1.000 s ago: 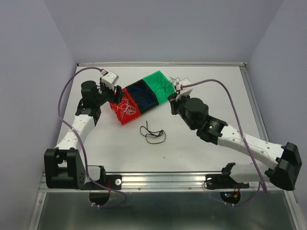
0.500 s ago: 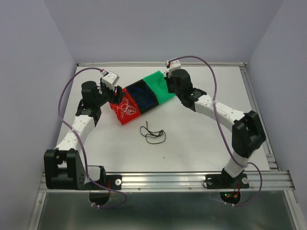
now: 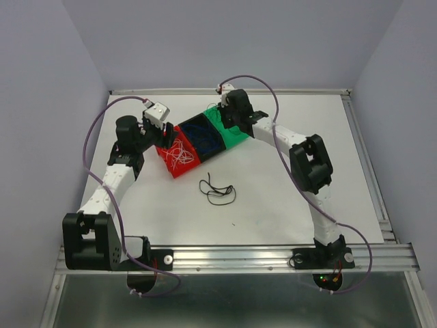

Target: Untangle the cables

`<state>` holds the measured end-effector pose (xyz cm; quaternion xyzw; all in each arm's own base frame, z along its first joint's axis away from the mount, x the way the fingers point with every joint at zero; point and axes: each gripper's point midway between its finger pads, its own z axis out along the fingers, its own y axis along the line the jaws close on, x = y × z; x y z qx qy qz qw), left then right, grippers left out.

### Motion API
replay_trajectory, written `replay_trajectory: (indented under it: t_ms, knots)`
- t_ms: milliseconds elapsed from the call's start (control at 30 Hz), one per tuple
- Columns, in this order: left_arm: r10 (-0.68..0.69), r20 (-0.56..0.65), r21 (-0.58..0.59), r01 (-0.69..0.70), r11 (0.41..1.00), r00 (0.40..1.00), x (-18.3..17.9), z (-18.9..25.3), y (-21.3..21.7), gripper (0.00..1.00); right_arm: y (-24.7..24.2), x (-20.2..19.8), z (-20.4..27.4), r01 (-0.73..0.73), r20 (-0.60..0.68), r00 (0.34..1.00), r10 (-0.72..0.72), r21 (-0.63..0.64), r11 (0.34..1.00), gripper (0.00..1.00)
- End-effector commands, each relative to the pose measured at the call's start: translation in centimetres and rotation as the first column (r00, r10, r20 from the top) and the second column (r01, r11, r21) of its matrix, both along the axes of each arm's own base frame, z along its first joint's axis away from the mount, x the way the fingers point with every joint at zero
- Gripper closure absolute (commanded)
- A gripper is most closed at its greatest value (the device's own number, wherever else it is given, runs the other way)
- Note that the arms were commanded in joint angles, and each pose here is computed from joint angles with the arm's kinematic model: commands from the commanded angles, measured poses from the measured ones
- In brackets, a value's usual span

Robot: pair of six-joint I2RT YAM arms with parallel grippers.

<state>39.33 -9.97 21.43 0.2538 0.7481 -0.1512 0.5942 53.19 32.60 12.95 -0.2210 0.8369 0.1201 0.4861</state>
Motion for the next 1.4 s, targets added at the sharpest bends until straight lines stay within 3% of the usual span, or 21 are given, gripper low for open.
replay_trajectory:
  t_ms: [0,433,600,667,800,1000,1067,1167,1233,1267,1367]
  knots:
    - [-0.014,0.068,0.003,0.014,1.000,0.998,-0.1,1.7,-0.3,0.32,1.3,1.5,1.3,-0.075,0.005,0.997,0.075,0.059,0.995,0.99]
    - [-0.017,0.072,0.004,0.017,1.000,0.997,-0.2,1.8,-0.3,0.32,1.6,2.7,-5.9,-0.084,-0.156,0.983,0.099,0.101,0.991,1.00]
    - [-0.017,0.071,0.003,0.017,1.000,0.997,-0.2,1.8,-0.4,0.32,1.4,2.2,-6.6,-0.081,-0.189,0.977,0.097,0.088,0.993,0.96]
    - [-0.017,0.070,0.002,0.017,1.000,0.997,-0.3,1.8,-0.4,0.32,1.3,2.2,-4.7,-0.076,-0.164,0.982,0.091,0.097,0.992,0.93]
    - [-0.016,0.071,0.003,0.015,1.000,0.997,-0.2,1.8,-0.4,0.32,1.3,1.8,0.6,-0.073,-0.090,0.992,0.084,0.122,0.990,0.75]
    - [-0.017,0.071,0.003,0.017,1.000,0.997,-0.2,1.8,-0.4,0.32,1.2,0.1,7.6,-0.054,0.027,0.998,0.051,0.116,0.992,0.62]
    - [-0.017,0.069,0.003,0.017,1.000,0.997,-0.2,1.8,-0.4,0.32,1.0,-0.5,7.9,-0.047,0.029,0.999,0.044,0.108,0.993,0.54]
    - [-0.021,0.069,0.004,0.020,1.000,0.997,-0.3,1.7,-0.5,0.32,0.6,-1.9,8.1,-0.038,0.025,0.999,0.036,0.094,0.995,0.51]
    - [-0.020,0.068,0.003,0.020,1.000,0.997,-0.3,1.7,-0.5,0.32,-0.1,-2.8,9.6,-0.017,0.047,0.999,0.013,0.087,0.996,0.42]
    - [-0.021,0.070,0.005,0.020,1.000,0.997,-0.3,1.8,-0.5,0.32,-0.3,-3.5,9.6,-0.019,0.042,0.999,0.015,0.085,0.996,0.31]
    - [-0.023,0.072,0.006,0.022,1.000,0.997,-0.3,1.8,-0.6,0.32,-1.0,-6.3,9.3,-0.022,0.024,1.000,0.021,0.072,0.997,0.25]
